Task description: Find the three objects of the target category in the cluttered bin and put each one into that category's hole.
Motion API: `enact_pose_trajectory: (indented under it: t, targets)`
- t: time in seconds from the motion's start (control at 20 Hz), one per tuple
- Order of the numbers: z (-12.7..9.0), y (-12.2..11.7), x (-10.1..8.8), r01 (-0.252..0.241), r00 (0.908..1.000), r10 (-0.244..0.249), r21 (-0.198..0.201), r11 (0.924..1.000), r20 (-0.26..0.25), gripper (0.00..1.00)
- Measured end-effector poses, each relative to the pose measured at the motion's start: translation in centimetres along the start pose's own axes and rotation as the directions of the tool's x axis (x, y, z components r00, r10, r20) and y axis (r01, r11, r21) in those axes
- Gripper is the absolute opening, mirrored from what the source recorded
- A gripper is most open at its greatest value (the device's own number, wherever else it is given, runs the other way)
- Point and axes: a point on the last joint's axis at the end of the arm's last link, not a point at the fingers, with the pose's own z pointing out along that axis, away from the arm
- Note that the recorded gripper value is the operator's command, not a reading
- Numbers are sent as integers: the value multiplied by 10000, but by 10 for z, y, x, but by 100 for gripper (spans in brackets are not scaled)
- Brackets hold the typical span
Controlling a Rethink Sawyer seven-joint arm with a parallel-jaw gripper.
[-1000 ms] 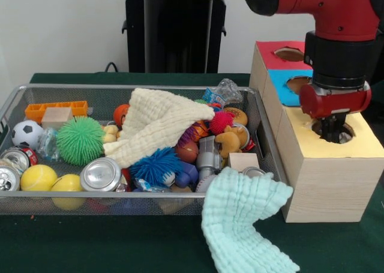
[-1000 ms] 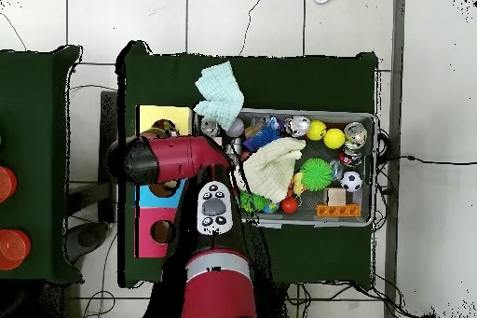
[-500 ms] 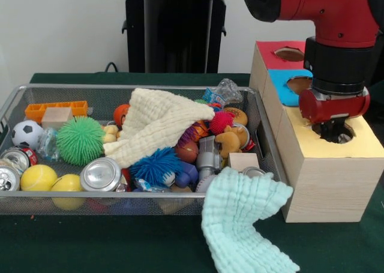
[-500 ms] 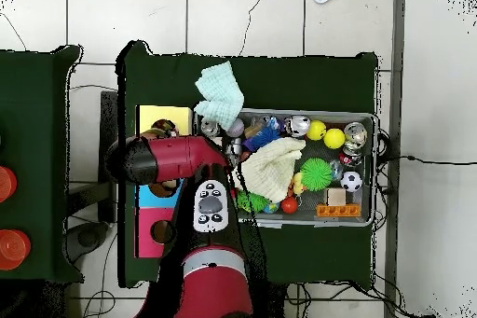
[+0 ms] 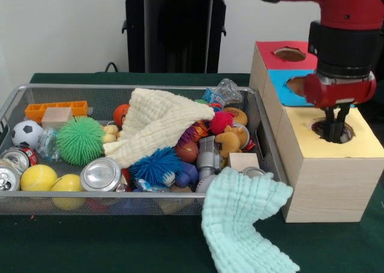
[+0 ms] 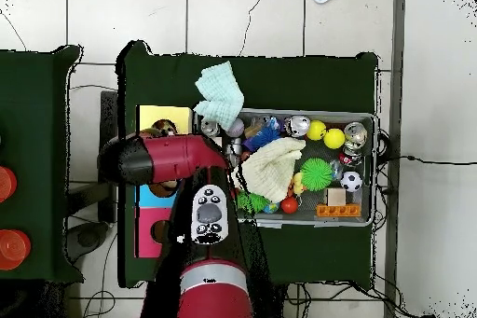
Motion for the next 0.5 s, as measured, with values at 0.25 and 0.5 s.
enact_pose_trajectory:
  t: [0.25,0.5]
  targets:
    - [-49,-6,-5,-103,9981,97,-95,9999,-606,0]
    - [-86,-13,-15,-190,9969,180,-121,9997,-765,0]
